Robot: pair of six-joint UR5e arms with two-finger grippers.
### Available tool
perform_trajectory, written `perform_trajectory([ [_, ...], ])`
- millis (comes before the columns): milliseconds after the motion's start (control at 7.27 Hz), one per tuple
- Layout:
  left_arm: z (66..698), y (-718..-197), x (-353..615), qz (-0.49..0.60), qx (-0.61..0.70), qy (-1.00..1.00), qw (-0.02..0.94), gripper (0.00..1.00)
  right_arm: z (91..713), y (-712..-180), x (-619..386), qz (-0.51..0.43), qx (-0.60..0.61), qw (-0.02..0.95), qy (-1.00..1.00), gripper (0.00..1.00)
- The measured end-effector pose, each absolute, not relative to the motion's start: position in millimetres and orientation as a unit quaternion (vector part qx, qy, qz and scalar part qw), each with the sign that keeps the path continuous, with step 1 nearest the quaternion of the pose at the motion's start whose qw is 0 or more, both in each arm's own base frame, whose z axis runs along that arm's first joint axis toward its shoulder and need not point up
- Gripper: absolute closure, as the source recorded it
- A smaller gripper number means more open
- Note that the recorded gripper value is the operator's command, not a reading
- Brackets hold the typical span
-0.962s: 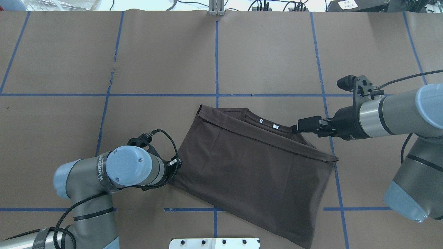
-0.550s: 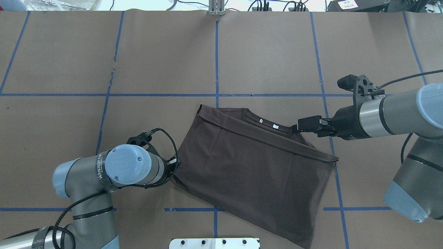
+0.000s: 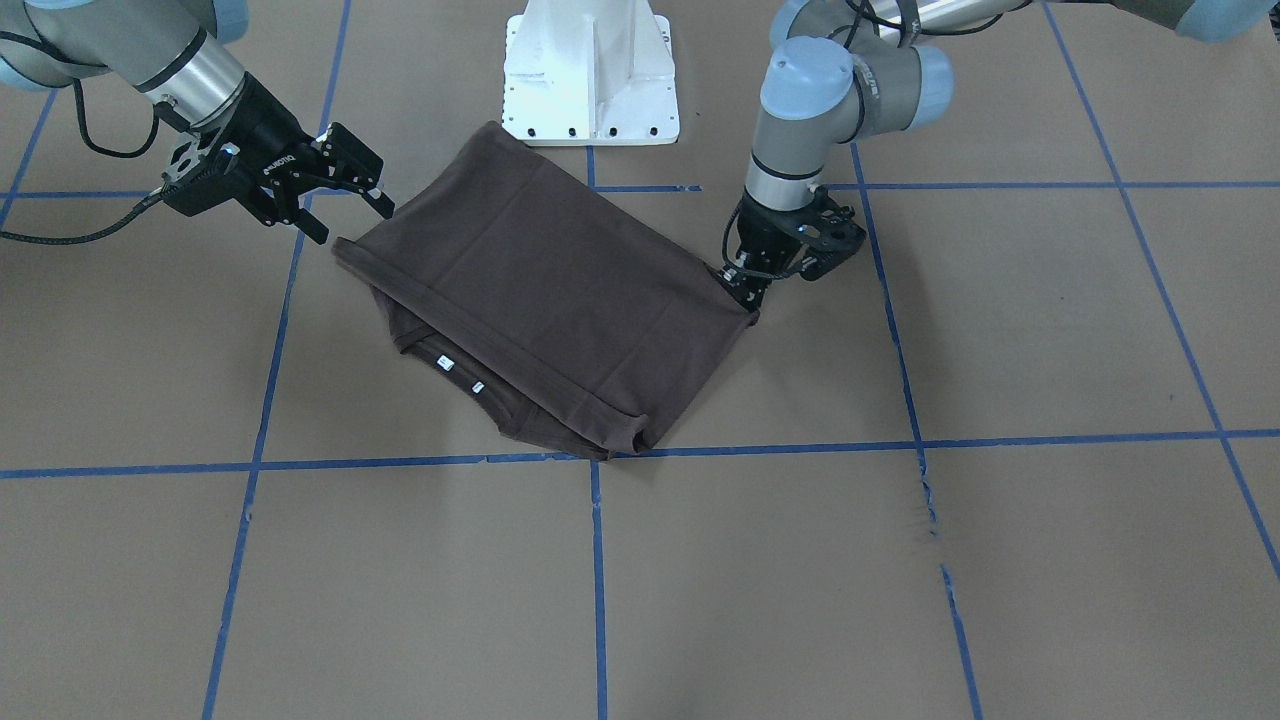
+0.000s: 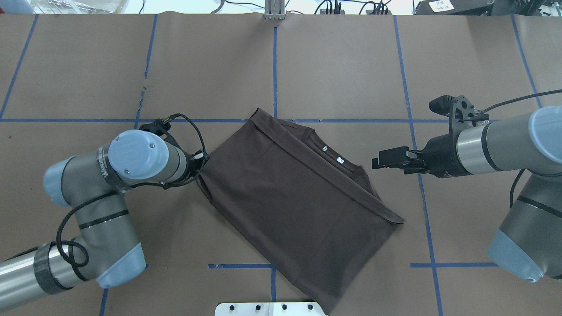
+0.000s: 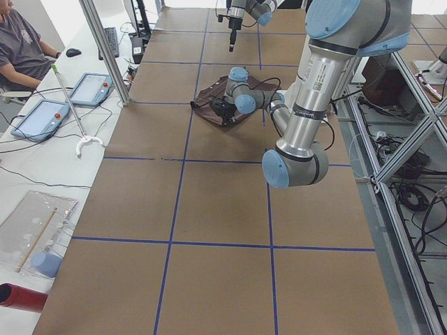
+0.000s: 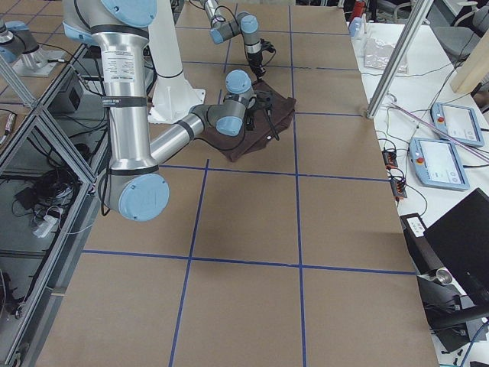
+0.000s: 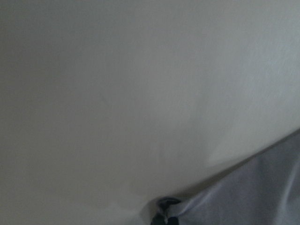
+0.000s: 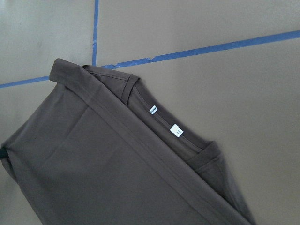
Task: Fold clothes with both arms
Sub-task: 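Grasp the shirt corner with the left gripper while the right gripper releases, then rotate the shirt upright with the left gripper while the right gripper approaches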
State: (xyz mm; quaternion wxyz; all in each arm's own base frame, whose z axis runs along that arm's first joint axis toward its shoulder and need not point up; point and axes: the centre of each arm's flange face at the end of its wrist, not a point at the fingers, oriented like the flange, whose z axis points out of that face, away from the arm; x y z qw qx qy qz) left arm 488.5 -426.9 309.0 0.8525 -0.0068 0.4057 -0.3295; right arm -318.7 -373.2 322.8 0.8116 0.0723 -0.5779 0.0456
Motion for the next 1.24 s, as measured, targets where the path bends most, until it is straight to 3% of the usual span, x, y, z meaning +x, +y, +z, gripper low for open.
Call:
perform_trajectory([
  [550,285,-598,503,-0.317,0.089,0.431,0.840,1.00,324,-374,-319,0.049,0.071,0.812,-0.577,0.00],
  [962,271,-656,538,-0.295,0.172,0.460,0.820,1.00,325,-374,-321,0.049,0.071,0.813,-0.575,0.00],
  [1100,275,-662,540,-0.290,0.190,0.464,0.815,0.12,326,-374,-322,0.049,0.071,0.814,-0.575,0.00],
  [1237,278,-664,541,-0.285,0.202,0.470,0.811,0.00,327,-375,-323,0.049,0.069,0.815,-0.574,0.00],
])
